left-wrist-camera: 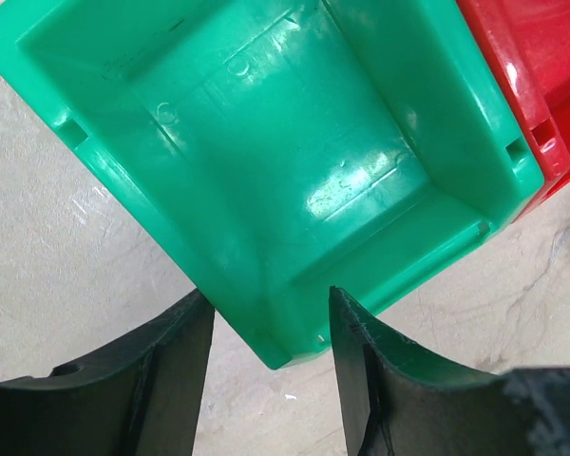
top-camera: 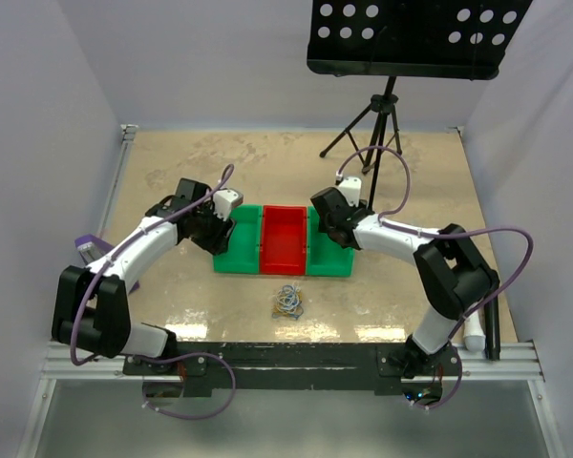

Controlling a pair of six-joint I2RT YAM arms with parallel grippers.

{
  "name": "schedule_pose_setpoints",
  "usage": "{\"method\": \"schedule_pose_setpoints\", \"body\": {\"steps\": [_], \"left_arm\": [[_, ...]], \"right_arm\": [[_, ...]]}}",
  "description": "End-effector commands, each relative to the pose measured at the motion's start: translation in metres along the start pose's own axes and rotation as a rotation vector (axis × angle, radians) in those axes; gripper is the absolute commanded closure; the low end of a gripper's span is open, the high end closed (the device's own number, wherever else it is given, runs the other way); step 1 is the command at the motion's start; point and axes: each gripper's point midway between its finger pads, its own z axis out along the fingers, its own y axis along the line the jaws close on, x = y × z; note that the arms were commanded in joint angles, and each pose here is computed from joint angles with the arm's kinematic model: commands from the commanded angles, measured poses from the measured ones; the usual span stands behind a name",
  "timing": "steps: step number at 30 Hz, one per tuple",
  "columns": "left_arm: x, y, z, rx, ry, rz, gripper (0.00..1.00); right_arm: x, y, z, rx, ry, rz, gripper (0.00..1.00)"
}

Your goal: Untangle the cables

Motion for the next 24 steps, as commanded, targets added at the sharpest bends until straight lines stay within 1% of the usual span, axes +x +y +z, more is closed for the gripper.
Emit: {"method": "schedule_pose_setpoints", "body": {"steps": [1, 4, 5, 6, 10, 13, 16, 18, 20, 22, 24], "left_arm": [[-0.012, -0.011, -0.009, 0.04, -0.049, 0.032, 0.43], [-0.017, -0.004, -0.017, -0.005, -0.062, 0.044, 0.39], [-0.021, -0.003, -0.02, -0.014, -0.075, 0.053, 0.34], [-0.025, -0.001, -0.025, -0.022, -0.089, 0.069, 0.31], [-0.051, 0.005, -0.046, -0.062, -0.148, 0.114, 0.28], [-0.059, 0.01, -0.058, -0.092, -0.167, 0.13, 0.27], [-0.066, 0.02, -0.069, -0.14, -0.208, 0.141, 0.26], [-0.063, 0.033, -0.073, -0.175, -0.243, 0.127, 0.25], [-0.058, 0.038, -0.076, -0.2, -0.235, 0.114, 0.25], [-0.066, 0.035, -0.089, -0.2, -0.263, 0.129, 0.26], [-0.078, 0.026, -0.106, -0.178, -0.322, 0.156, 0.25]], "right_arm": [[-0.021, 0.019, -0.004, -0.056, -0.045, 0.032, 0.32], [-0.026, 0.019, -0.006, -0.049, -0.053, 0.03, 0.31], [-0.03, 0.02, -0.007, -0.051, -0.059, 0.027, 0.3], [-0.033, 0.019, -0.009, -0.046, -0.065, 0.026, 0.28], [-0.055, 0.019, -0.019, -0.043, -0.101, 0.028, 0.23], [-0.071, 0.017, -0.031, -0.041, -0.126, 0.054, 0.19], [-0.079, 0.021, -0.058, -0.091, -0.148, 0.078, 0.17], [-0.07, 0.03, -0.081, -0.15, -0.148, 0.065, 0.16], [-0.056, 0.032, -0.094, -0.163, -0.125, 0.061, 0.15], [-0.044, 0.033, -0.107, -0.185, -0.1, 0.064, 0.15], [-0.031, 0.044, -0.133, -0.285, -0.08, 0.078, 0.18]]}}
